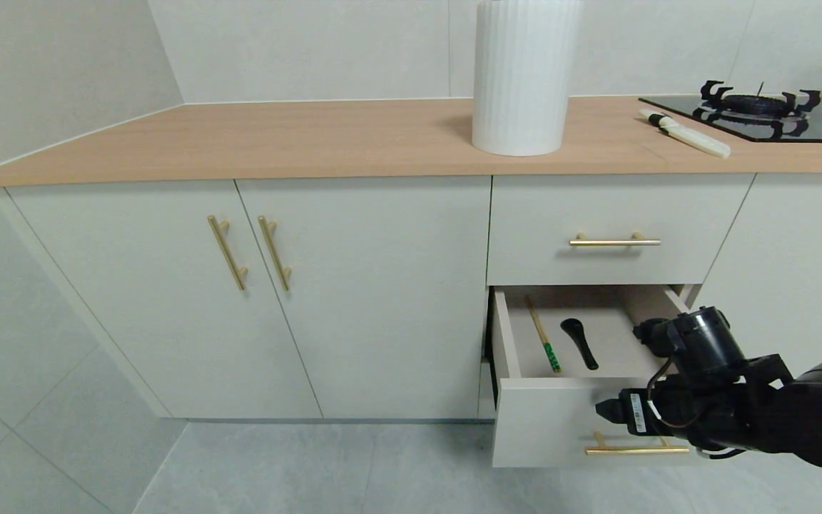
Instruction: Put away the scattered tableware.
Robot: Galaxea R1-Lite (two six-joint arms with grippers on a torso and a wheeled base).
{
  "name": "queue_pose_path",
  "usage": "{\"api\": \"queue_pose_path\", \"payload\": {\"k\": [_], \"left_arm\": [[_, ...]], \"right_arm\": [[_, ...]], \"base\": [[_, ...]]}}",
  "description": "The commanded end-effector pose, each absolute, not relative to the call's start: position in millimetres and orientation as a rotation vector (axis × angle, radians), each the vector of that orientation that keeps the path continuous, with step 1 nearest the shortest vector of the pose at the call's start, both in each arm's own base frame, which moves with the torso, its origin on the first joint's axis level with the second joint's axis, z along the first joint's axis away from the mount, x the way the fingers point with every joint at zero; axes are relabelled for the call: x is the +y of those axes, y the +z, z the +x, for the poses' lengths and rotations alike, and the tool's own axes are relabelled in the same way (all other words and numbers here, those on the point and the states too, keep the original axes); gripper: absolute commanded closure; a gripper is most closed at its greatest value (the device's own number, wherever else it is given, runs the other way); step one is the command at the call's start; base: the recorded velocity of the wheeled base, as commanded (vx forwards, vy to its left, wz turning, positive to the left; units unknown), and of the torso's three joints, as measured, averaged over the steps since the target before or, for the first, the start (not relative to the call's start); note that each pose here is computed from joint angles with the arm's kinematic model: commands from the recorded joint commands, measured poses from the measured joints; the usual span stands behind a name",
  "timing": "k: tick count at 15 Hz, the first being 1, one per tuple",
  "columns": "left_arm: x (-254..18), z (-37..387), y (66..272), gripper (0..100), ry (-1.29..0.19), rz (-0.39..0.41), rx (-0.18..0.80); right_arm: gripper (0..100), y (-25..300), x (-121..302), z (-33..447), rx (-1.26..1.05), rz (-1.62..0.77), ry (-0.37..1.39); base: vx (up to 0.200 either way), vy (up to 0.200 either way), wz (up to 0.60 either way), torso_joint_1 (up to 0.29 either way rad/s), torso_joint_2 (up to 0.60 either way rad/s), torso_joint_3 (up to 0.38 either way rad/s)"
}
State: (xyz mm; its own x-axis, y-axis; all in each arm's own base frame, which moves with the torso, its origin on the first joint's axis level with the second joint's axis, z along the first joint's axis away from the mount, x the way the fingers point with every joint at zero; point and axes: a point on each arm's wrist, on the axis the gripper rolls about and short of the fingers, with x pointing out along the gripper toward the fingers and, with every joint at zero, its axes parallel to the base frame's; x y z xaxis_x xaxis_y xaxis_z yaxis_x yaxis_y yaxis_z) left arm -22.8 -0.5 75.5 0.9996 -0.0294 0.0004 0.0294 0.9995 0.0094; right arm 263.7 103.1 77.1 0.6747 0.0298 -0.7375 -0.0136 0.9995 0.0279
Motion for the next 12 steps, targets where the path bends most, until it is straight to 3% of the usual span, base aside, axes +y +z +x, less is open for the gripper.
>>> {"api": "queue_pose_path", "payload": {"k": [1, 12], "left_arm": [[-0.5, -22.8, 75.5, 0, -0.029, 0.009, 0.0], [-0.5, -22.8, 75.5, 0, -0.029, 0.009, 0.0]], "right_arm": [[0, 62.4, 104.7, 268.0, 0.853, 0.007, 0.01], [0, 55.1, 86.5, 291.2, 0.689, -0.004, -0.008]], "base": [[0.0, 0.0, 0.0, 0.0, 0.0, 0.0], [0.0, 0.0, 0.0, 0.0, 0.0, 0.0]]}}
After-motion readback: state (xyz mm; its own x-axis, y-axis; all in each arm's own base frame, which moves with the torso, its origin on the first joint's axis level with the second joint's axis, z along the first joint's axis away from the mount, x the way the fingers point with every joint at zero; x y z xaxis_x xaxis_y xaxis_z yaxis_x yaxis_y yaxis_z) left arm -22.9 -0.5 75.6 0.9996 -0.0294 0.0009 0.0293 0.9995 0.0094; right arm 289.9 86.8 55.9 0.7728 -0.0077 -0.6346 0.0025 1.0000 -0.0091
